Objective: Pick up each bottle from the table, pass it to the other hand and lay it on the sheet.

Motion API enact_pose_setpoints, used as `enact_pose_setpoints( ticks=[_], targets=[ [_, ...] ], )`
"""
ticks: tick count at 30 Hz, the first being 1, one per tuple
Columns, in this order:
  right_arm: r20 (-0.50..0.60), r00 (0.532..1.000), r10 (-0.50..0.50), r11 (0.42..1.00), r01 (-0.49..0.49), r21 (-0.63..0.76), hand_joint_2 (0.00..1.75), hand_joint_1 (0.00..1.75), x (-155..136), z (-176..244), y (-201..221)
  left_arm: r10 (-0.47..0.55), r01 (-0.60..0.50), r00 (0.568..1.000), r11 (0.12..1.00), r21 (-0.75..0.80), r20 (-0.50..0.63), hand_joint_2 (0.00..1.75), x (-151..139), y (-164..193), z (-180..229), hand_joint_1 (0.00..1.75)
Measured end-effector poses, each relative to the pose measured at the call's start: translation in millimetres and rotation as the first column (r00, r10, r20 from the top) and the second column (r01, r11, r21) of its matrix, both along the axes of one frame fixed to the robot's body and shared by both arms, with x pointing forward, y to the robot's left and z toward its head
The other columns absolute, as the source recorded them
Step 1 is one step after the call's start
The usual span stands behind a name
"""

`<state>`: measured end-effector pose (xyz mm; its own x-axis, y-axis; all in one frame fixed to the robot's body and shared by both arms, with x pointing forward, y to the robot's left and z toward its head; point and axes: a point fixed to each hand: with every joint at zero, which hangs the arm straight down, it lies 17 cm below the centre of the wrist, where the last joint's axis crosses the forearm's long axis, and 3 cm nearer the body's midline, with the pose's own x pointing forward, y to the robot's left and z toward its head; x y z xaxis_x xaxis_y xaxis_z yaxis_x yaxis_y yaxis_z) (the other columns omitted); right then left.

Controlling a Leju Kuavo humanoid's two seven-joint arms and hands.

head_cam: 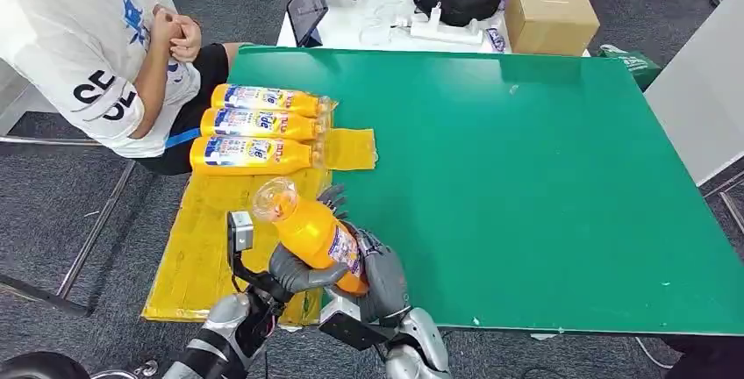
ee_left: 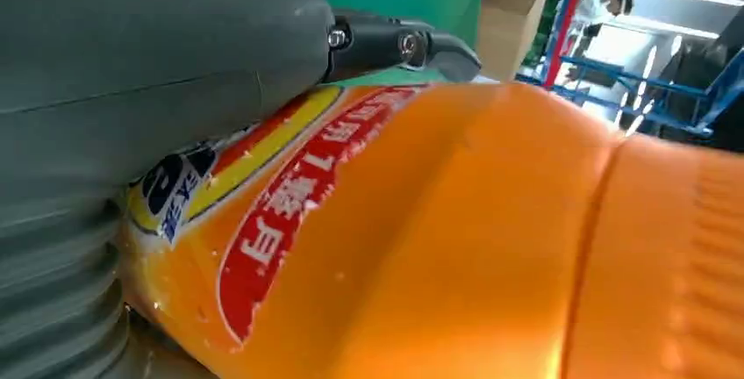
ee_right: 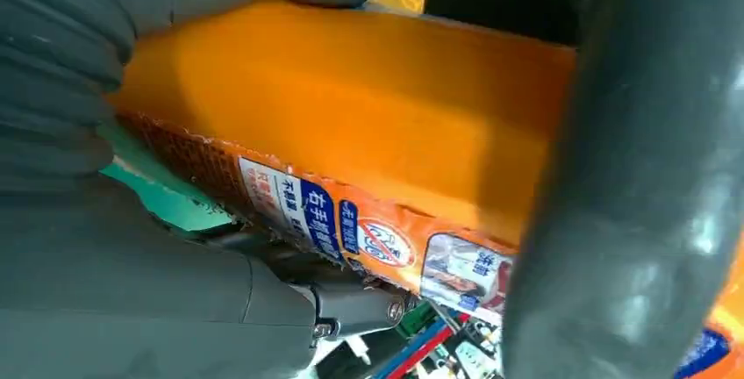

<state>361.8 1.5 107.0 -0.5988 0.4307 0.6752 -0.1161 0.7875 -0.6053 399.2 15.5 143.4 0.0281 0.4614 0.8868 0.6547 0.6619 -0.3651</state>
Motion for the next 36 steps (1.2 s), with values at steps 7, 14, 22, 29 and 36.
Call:
enact_pose_setpoints(
  ticks=[7, 14, 22, 29, 36],
  targets=[
    [0.005, 1.000, 0.019, 0.994, -0.018, -0.110, 1.75, 1.75, 0, -19, 13, -0.012, 0.010, 0.999, 0.999, -0.037, -0.053, 1.75, -2, 8, -10, 0.00],
    [-0.015, 0.999, 0.039, 0.988, -0.040, -0.147, 1.75, 1.75, -2, -32, 21, -0.004, 0.000, 0.997, 0.999, -0.045, -0.076, 1.75, -4, 15, -18, 0.00],
    [-0.022, 0.999, 0.044, 0.987, -0.046, -0.155, 1.75, 1.75, -1, -35, 23, 0.002, -0.006, 0.997, 0.999, -0.046, -0.080, 1.75, -3, 18, -19, 1.75],
    [-0.036, 0.998, 0.044, 0.982, -0.050, -0.181, 1.75, 1.75, -2, -40, 26, 0.017, -0.038, 0.991, 0.987, -0.155, -0.136, 1.75, -4, 32, -17, 1.75],
    [-0.036, 0.998, 0.043, 0.981, -0.049, -0.188, 1.75, 1.75, -1, -39, 28, 0.060, -0.083, 0.988, 0.982, -0.168, -0.139, 1.75, -2, 39, -11, 1.75]
  ],
)
